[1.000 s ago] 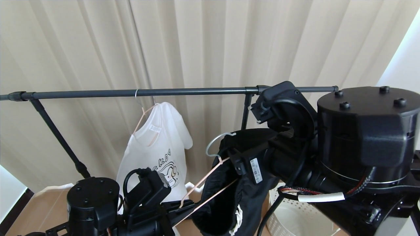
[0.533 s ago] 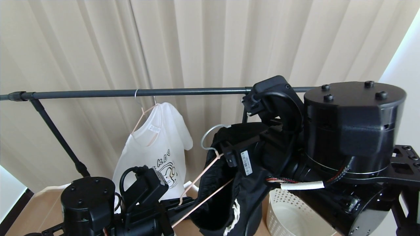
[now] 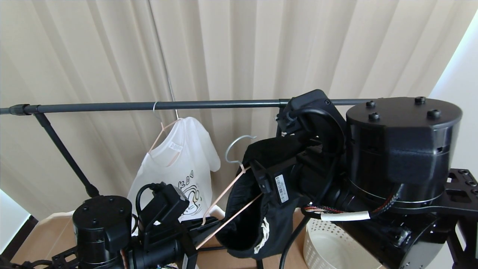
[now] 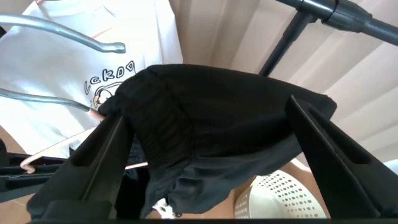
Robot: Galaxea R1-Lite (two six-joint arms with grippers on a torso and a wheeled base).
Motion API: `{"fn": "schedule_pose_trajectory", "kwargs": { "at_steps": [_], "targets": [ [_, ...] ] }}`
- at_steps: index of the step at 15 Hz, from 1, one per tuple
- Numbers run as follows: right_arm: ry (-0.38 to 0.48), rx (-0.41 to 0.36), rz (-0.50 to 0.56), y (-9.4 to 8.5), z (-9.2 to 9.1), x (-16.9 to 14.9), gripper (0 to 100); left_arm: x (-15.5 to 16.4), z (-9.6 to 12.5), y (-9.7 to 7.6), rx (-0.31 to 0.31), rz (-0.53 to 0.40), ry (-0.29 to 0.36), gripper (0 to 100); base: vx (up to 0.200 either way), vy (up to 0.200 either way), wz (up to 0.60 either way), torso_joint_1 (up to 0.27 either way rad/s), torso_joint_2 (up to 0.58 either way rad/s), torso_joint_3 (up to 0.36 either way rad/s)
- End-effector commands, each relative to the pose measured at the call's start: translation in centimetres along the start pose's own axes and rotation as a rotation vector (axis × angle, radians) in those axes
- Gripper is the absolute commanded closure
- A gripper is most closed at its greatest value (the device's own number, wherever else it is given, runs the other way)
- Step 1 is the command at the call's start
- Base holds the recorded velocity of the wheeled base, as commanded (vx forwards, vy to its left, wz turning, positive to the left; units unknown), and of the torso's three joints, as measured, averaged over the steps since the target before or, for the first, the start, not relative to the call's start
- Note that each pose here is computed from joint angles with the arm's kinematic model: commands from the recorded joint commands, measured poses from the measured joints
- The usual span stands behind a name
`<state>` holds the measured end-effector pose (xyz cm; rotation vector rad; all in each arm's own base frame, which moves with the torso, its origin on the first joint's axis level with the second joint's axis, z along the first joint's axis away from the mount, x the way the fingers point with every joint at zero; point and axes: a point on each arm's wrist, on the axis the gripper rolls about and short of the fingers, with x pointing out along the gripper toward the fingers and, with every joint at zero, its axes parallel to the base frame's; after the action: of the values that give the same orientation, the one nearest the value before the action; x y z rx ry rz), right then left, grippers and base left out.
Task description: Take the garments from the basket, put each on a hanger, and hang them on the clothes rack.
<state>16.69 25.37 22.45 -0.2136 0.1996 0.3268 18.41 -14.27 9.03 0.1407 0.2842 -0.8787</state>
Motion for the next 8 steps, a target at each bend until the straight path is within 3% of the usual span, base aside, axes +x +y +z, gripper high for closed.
{"fn": "schedule_pose_trajectory", "kwargs": {
  "at_steps": [1,8],
  "targets": [
    [-0.007,0.006,0.000,-0.24,0.21,-0.29,0,0.52,-0.48,0.39,-0.008,0.013,0.008,100,0.000,0.000,0.00,0.000,0.00,0.000],
    [-0.008,0.005,0.003,-0.85,0.23,-1.01,0,0.65,-0.49,0.81,-0.013,0.046,-0.025,100,0.000,0.000,0.00,0.000,0.00,0.000]
  ]
}}
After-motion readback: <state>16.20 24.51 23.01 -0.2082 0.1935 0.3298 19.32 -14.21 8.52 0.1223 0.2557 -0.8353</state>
